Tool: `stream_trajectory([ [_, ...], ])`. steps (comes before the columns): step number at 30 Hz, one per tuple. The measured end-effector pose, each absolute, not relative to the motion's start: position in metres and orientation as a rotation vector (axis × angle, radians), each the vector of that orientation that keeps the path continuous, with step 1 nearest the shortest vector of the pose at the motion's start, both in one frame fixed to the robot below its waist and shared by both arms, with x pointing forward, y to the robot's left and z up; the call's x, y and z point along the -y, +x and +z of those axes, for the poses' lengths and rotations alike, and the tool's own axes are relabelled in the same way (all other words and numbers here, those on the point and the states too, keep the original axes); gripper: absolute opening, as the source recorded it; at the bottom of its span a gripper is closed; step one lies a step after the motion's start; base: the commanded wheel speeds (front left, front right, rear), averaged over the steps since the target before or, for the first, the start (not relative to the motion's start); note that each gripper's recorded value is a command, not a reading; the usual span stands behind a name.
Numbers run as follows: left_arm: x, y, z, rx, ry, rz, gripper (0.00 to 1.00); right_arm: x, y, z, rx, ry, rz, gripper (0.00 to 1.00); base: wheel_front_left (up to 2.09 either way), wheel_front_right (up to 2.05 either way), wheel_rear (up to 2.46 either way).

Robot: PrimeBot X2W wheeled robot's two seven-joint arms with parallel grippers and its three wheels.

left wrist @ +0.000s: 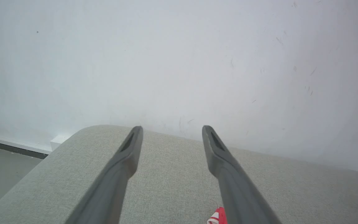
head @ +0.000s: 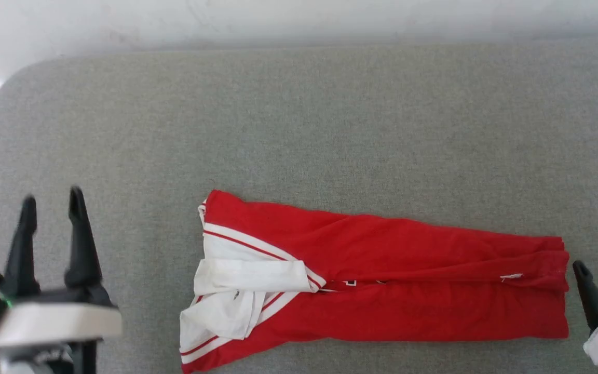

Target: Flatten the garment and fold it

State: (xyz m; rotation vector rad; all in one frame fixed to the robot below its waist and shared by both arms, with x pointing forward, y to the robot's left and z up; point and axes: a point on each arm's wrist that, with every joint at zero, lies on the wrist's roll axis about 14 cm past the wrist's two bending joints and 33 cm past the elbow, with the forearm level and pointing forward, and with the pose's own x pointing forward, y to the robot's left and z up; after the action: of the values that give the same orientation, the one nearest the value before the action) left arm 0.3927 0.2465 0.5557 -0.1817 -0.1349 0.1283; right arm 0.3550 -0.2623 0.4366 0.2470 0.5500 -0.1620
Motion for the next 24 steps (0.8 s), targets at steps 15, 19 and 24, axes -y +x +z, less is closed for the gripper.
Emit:
stream_trajectory([
  [15,-0.247,0.339,0.535,0.121,-0.137,0.172,1.00,0.251,0.341,0.400,-0.668,0.277,-0.150,1.00,0.00,0.00,0.00],
  [19,-0.250,0.335,0.534,0.116,-0.091,0.173,1.00,0.245,0.341,0.389,-0.702,0.285,-0.141,1.00,0.00,0.00,0.00],
  [24,-0.251,0.331,0.527,0.096,-0.079,0.169,1.00,0.239,0.345,0.380,-0.724,0.296,-0.131,1.00,0.00,0.00,0.00],
])
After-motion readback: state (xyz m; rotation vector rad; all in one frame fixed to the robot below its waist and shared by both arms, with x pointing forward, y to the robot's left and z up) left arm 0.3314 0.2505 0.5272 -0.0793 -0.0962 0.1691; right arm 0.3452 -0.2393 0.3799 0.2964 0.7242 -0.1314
